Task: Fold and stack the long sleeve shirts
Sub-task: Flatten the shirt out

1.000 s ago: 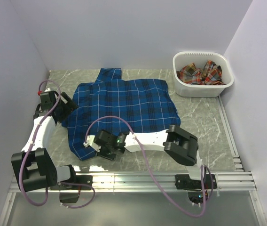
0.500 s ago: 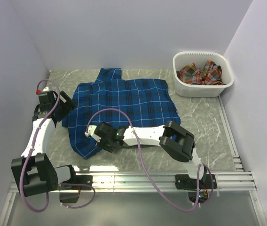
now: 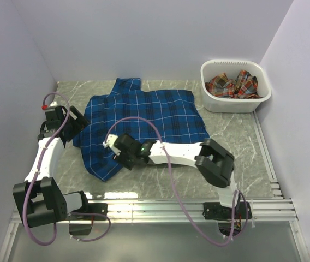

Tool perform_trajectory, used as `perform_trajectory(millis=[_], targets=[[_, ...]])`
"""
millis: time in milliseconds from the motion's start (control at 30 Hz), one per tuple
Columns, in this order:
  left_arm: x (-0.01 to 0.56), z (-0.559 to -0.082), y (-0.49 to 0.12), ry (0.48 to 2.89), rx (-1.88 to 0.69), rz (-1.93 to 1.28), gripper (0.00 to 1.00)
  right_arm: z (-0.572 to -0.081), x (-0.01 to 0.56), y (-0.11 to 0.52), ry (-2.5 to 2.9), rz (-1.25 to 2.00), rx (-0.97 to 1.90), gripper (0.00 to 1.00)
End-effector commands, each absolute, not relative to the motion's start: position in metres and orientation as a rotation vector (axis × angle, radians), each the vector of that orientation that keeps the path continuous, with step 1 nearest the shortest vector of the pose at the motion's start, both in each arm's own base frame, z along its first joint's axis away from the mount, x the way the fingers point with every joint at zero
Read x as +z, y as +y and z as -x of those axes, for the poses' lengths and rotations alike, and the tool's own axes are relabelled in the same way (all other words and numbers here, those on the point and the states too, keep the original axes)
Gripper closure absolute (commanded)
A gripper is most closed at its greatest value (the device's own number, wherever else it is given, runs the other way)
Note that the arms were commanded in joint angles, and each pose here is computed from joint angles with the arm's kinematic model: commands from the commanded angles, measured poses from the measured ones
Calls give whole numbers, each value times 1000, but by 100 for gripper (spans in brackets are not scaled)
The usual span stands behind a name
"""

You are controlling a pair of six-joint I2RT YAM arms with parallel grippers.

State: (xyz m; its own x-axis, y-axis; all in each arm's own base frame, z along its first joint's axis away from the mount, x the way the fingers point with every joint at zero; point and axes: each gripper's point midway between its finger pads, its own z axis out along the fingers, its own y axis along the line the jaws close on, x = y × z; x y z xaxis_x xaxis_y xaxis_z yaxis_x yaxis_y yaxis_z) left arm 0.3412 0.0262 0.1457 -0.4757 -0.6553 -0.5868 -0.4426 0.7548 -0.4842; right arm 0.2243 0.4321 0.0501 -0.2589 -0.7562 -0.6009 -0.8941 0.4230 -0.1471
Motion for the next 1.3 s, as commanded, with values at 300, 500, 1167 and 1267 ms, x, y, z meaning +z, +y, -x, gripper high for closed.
perform_trajectory(millis=[300,500,1167,1267], targets=[[112,-323,9,2273,-346,816,10,-267,115,331,2221,963,310,26],[91,-286,10,2281,-304,940,9,-270,96,281,2399,690,350,24],[49,-248,-10,2282,-413,1225,14,-286,40,88,2603,-470,286,21],[42,-248,-15,2303,-437,1240,23,-279,24,95,2666,-463,327,23]])
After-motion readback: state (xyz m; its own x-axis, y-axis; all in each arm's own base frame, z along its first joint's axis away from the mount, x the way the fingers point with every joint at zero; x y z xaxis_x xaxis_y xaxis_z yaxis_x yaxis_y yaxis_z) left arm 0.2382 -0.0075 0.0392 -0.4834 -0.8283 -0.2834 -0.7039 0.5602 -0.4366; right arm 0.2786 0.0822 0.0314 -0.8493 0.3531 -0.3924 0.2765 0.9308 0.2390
